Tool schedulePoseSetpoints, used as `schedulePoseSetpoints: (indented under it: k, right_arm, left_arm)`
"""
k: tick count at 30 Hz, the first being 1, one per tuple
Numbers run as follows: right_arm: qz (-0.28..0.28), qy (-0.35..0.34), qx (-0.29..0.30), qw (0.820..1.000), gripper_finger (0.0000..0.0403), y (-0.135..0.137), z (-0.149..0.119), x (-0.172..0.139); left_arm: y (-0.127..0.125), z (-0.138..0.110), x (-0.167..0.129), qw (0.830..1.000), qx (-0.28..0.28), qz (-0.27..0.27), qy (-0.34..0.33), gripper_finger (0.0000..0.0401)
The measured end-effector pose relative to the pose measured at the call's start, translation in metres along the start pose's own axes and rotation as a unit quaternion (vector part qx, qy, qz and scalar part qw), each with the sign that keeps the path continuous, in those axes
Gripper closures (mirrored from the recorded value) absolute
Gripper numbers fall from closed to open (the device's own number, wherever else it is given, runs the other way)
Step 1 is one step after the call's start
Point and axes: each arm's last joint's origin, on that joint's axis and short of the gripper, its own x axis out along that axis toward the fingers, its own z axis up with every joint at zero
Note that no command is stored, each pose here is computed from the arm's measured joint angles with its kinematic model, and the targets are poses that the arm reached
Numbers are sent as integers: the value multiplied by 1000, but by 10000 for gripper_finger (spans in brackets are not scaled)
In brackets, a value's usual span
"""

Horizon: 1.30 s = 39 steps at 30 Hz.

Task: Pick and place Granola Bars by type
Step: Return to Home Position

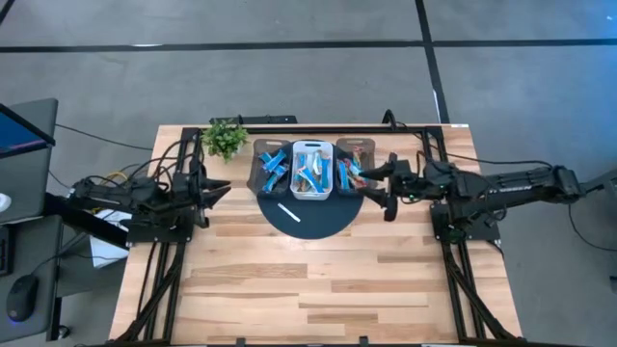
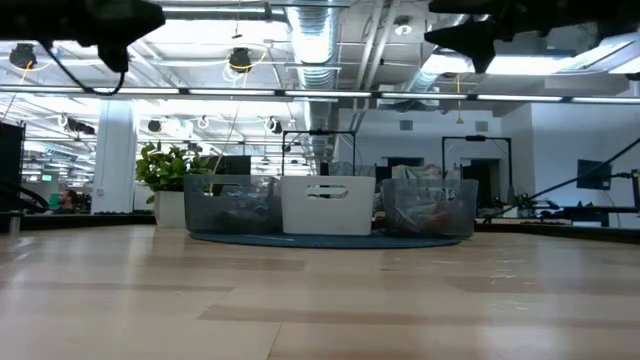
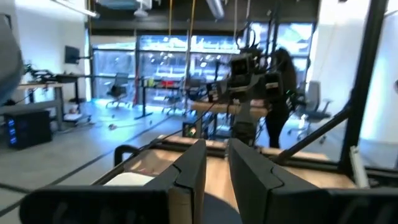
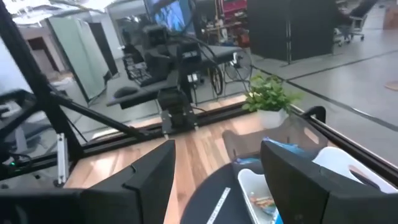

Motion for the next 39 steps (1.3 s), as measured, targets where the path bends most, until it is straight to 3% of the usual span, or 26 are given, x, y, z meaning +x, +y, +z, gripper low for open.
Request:
schedulePoseSetpoints:
  k: [6, 13, 22, 27, 32, 39]
  right_arm:
    - [6, -27, 11, 1000, 173, -3, -17, -19]
    - [-12, -93, 46, 995, 173, -11, -41, -43]
    - [-36, -99, 71, 992, 173, -10, -70, -58]
    - [-30, -117, 91, 989, 173, -7, -84, -62]
    - [-38, -142, 103, 984, 173, -6, -92, -65]
    - [-41, -149, 91, 984, 173, -6, -91, -67]
  left_arm:
    - [3, -16, -11, 999, -18, -14, -26, 337]
    - [3, -29, -10, 999, -24, -10, 18, 337]
    - [2, -63, -8, 997, -64, -8, 49, 337]
    - [1, -62, -8, 997, -68, -13, 46, 337]
    - [2, -49, -8, 999, -22, -12, -19, 337]
    - [9, -46, -7, 999, 7, 35, -38, 337]
